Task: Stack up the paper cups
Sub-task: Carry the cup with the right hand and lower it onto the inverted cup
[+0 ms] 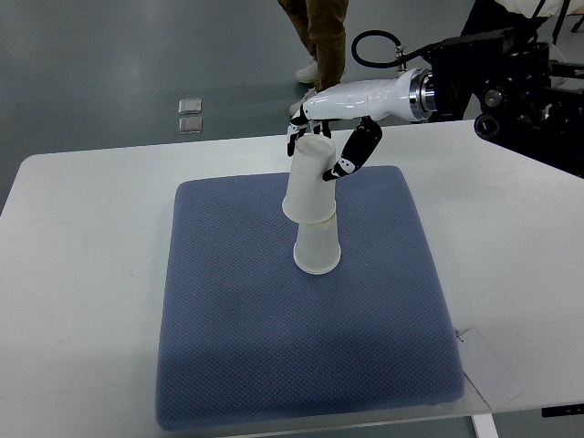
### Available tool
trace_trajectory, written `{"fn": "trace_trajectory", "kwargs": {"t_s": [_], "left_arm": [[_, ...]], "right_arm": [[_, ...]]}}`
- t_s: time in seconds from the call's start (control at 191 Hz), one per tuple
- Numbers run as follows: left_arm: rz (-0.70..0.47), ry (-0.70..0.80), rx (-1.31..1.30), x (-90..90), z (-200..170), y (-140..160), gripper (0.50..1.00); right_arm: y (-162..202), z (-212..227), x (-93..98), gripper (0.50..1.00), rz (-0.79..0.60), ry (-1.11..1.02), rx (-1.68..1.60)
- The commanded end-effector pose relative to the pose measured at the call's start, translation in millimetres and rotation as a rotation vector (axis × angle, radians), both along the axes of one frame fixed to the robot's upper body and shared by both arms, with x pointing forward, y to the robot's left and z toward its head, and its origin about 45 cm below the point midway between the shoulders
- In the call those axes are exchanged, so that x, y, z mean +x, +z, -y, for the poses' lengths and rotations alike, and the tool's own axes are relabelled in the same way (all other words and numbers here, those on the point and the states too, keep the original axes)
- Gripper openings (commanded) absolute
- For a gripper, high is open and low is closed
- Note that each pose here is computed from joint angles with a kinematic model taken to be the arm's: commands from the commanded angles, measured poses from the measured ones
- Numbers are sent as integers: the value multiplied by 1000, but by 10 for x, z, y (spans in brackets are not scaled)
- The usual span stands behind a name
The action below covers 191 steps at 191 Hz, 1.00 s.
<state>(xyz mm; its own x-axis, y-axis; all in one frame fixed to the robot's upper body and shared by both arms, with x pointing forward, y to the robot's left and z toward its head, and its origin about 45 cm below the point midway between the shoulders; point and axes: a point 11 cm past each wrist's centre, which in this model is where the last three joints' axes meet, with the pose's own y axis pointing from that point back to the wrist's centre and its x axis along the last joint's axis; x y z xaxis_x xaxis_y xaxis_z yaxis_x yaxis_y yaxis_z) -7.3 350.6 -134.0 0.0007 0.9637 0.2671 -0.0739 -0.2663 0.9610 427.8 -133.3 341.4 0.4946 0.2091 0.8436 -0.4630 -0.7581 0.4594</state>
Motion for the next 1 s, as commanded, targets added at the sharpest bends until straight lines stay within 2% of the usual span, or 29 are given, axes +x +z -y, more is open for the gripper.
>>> {"fn": "trace_trajectory", "kwargs": {"t_s": [0.0,0.765,0.771,0.776,0.781,0.791,0.797,0.844,0.849,0.854,0.86,0.865,0.87,0.875,0.881,0.891,0.933,0.996], "left_arm": [[0,0,0,1,0,0,1000],[0,0,0,1,0,0,1000],[0,0,0,1,0,0,1000],[0,0,0,1,0,0,1000],[0,0,0,1,0,0,1000],[0,0,0,1,0,0,1000],[-1,0,0,-8,0,0,1000],[0,0,0,1,0,0,1000],[-1,0,0,-8,0,0,1000],[-1,0,0,-8,0,0,1000],[0,0,0,1,0,0,1000],[0,0,0,1,0,0,1000],[0,0,0,1,0,0,1000],[0,0,0,1,0,0,1000],[0,0,0,1,0,0,1000],[0,0,0,1,0,0,1000],[0,0,0,1,0,0,1000],[0,0,0,1,0,0,1000]], "right_arm": [[-9,-47,-50,500,10,32,-15],[-180,19,-102,500,14,37,-39],[-180,19,-102,527,14,37,-39],[-180,19,-102,527,14,37,-39],[-186,20,-103,549,12,37,-39],[-186,20,-103,549,12,37,-39],[-193,22,-105,570,11,36,-39],[-205,25,-107,646,10,35,-36],[-211,27,-108,672,8,34,-36],[-212,27,-108,672,8,34,-36],[-216,28,-109,702,7,33,-34],[-216,28,-109,703,7,33,-34],[-223,30,-110,731,7,33,-35],[-223,30,-110,731,7,33,-35],[-223,30,-111,758,6,33,-34],[-229,32,-112,776,4,33,-34],[-229,31,-112,831,3,32,-33],[-246,42,-117,870,-2,31,-31]]}}
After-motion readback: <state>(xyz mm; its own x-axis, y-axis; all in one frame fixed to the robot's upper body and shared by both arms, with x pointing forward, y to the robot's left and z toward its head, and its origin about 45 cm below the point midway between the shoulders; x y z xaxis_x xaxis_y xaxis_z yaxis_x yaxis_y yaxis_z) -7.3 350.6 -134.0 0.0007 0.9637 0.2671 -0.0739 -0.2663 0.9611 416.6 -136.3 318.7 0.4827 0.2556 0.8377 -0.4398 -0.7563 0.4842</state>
